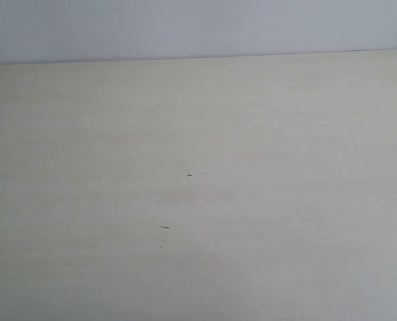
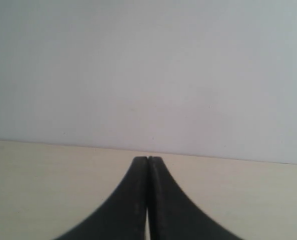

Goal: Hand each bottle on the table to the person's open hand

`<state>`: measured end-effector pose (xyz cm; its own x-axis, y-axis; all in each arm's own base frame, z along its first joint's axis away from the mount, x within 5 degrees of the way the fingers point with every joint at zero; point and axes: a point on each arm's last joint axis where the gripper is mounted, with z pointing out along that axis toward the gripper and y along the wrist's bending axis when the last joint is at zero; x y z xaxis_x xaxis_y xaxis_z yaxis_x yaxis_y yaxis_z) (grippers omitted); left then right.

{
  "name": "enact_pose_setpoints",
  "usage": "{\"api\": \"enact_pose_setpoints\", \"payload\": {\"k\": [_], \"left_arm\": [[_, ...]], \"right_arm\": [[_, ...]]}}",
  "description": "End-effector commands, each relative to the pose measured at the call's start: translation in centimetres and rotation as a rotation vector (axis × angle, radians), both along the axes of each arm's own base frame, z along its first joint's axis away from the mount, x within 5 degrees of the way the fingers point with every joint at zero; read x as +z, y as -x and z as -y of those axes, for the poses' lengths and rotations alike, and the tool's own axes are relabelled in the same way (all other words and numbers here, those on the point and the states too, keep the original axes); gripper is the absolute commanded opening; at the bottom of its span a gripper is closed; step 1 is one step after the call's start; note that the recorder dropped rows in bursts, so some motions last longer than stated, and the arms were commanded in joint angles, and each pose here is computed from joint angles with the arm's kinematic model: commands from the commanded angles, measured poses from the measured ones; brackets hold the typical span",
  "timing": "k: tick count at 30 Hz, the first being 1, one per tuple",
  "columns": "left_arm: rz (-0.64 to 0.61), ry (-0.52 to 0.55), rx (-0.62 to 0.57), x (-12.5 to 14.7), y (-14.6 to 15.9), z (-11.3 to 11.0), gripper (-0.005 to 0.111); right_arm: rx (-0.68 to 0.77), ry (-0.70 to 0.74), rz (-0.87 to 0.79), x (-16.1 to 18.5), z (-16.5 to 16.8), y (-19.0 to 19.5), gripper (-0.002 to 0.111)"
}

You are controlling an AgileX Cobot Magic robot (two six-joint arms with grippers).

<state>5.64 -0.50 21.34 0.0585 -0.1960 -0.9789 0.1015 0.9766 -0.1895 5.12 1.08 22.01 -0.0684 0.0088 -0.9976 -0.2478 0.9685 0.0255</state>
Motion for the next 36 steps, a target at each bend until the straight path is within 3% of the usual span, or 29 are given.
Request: {"api": "enact_pose_setpoints", "payload": {"k": [1,12,27,32,36], "left_arm": [[0.005,0.0,0.003,-0.1,0.0,0.0,0.0],[0.005,0.0,0.003,-0.1,0.0,0.0,0.0],[0.005,0.0,0.003,-0.1,0.0,0.0,0.0],[0.005,0.0,0.003,-0.1,0.0,0.0,0.0],[0.005,0.0,0.003,-0.1,0.0,0.0,0.0]], "right_arm": [[-0.002,-0.007,0.01,-0.1,0.0,0.0,0.0],[-0.239,0.005,0.018,0.0,1.2,-0.1,0.0],[-0.24,0.004,0.025,0.0,1.2,-0.1,0.0],[-0.212,0.024,0.057,-1.4,1.0,-0.5,0.0],[-0.196,-0.029,0.073,-1.4,0.8,-0.5,0.0]]}}
